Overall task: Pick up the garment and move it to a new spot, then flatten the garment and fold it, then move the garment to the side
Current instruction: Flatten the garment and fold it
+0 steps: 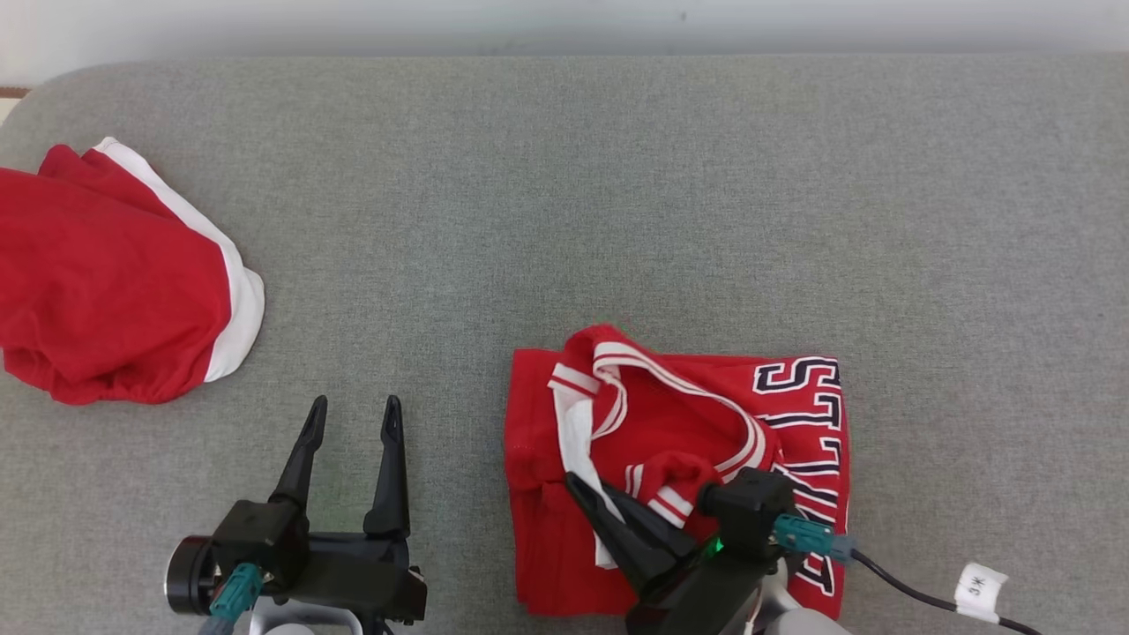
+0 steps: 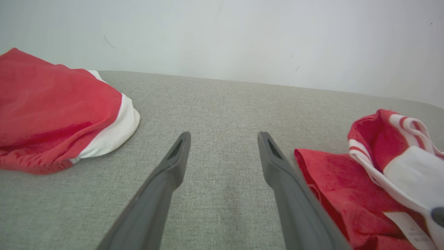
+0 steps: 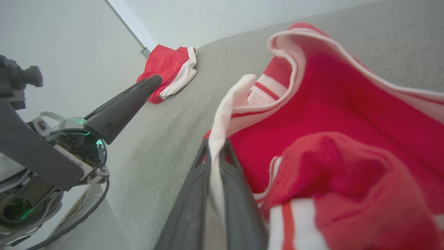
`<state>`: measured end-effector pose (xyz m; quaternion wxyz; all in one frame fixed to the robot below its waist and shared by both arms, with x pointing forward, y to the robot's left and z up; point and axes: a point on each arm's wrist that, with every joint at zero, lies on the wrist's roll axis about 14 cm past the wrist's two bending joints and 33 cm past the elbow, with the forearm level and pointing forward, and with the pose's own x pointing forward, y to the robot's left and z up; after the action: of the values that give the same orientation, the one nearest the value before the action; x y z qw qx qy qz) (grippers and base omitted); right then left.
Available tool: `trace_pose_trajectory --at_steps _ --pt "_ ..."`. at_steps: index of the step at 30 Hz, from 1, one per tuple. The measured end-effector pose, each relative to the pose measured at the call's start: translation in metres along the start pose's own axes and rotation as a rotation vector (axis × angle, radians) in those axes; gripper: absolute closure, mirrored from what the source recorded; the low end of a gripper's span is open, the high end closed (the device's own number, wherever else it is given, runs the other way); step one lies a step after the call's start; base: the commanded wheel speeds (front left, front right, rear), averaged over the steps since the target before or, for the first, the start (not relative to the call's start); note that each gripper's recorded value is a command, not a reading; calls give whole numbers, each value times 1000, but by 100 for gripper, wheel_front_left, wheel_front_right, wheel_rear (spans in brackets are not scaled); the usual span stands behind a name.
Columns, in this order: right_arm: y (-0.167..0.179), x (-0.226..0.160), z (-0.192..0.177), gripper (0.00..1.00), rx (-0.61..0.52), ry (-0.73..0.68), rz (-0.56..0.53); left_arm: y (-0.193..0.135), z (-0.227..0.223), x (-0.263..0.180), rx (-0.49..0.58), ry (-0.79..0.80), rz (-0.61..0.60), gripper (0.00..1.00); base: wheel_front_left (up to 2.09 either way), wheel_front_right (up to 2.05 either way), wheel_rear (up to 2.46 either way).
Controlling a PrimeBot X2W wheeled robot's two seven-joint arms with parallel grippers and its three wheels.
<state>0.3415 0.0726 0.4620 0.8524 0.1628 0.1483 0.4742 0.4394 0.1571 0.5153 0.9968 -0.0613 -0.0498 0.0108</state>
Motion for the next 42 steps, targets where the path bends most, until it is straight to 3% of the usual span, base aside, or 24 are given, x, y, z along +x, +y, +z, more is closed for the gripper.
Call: trace_pose_trajectory --at_steps 4,5,6,7,18,23,32,42 --pt "1 2 -7 100 4 18 12 0 -1 1 0 1 -2 0 0 0 0" --pt "1 3 -7 65 7 18 12 0 -1 1 -1 1 -1 0 0 0 0" --pt "2 3 -8 20 15 17 15 -1 -1 1 -1 1 -1 0 0 0 0" --pt "5 4 -8 0 28 15 22 -1 -1 1 -2 0 -1 0 0 0 0" --pt "49 1 32 0 48 -131 160 -2 4 1 -6 -12 -3 0 0 0 0" --pt "44 -9 70 0 3 -263 146 -4 7 0 0 -19 -10 0 0 0 0" --pt "-14 -44 126 0 -121 -463 -91 -2 19 -7 29 -47 -20 0 0 0 0" --pt "-75 -106 147 0 -289 -507 -403 0 36 -17 63 -78 -26 0 0 0 0"
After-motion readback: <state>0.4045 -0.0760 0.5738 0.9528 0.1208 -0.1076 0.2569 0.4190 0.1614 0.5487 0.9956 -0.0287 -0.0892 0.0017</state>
